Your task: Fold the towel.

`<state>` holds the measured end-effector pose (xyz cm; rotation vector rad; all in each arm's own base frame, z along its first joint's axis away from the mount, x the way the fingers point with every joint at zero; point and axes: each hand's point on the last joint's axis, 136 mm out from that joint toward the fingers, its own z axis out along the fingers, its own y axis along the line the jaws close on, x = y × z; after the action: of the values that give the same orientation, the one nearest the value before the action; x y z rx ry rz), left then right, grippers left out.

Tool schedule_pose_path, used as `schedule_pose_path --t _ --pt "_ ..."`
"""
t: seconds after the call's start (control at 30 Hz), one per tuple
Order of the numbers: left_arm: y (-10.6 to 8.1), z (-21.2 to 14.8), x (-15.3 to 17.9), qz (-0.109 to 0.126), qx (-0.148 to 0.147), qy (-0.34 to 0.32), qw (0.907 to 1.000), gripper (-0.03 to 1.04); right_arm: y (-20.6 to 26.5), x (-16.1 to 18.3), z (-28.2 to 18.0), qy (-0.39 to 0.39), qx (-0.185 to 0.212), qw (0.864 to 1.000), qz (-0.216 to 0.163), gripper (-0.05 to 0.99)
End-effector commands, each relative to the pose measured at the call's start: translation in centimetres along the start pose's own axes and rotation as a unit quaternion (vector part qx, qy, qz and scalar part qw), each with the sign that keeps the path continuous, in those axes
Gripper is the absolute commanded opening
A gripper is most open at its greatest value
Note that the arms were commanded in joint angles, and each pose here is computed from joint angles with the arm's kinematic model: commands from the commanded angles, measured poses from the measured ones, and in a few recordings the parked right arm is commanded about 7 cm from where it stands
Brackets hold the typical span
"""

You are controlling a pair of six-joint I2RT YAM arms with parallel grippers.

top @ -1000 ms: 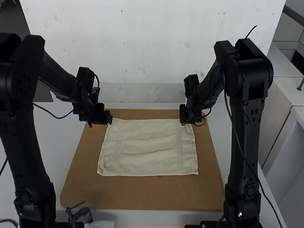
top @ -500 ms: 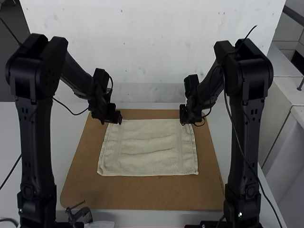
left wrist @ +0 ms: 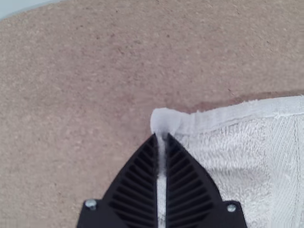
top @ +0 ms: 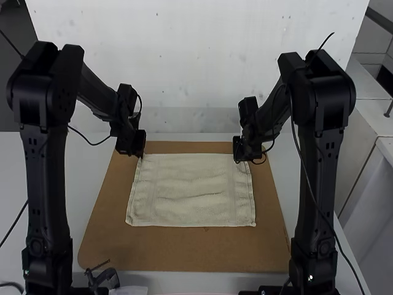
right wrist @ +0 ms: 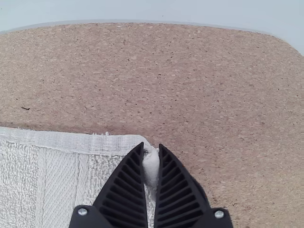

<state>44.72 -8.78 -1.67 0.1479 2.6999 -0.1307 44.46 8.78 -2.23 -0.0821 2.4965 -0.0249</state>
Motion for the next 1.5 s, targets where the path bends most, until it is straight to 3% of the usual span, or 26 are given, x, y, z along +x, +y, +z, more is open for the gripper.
schedule_pose_path --t 0.0,0.4,0.67,0.9,1.27,1.47 --pt "-2.6 -2.5 -0.4 -0.014 0.041 -0.008 0.999 0.02 -1.5 -2.7 -1.7 -0.035 0.033 0.999 0.006 0.02" --pt "-2.9 -7.7 -3.6 -0.036 0.034 -0.069 0.9964 0.02 -1.3 -9.7 -6.1 -0.135 0.028 0.99 0.036 0.02" --pt "-3.1 -12.2 -5.1 -0.049 0.034 -0.122 0.9908 0.02 -1.5 -11.4 -8.4 -0.189 0.018 0.98 0.052 0.02" --pt "-4.3 -13.6 -2.9 -0.032 0.035 -0.122 0.9914 0.02 -1.3 -9.2 -9.6 -0.187 0.012 0.981 0.046 0.02" --pt "-6.6 -16.1 3.6 0.006 0.044 -0.099 0.9941 0.02 -1.3 -4.6 -12.5 -0.17 -0.018 0.985 0.027 0.02" --pt "-6.3 -16.6 6.5 0.01 0.044 -0.086 0.9952 0.02 -1.5 -1.6 -14.1 -0.153 -0.046 0.987 -0.018 0.02"
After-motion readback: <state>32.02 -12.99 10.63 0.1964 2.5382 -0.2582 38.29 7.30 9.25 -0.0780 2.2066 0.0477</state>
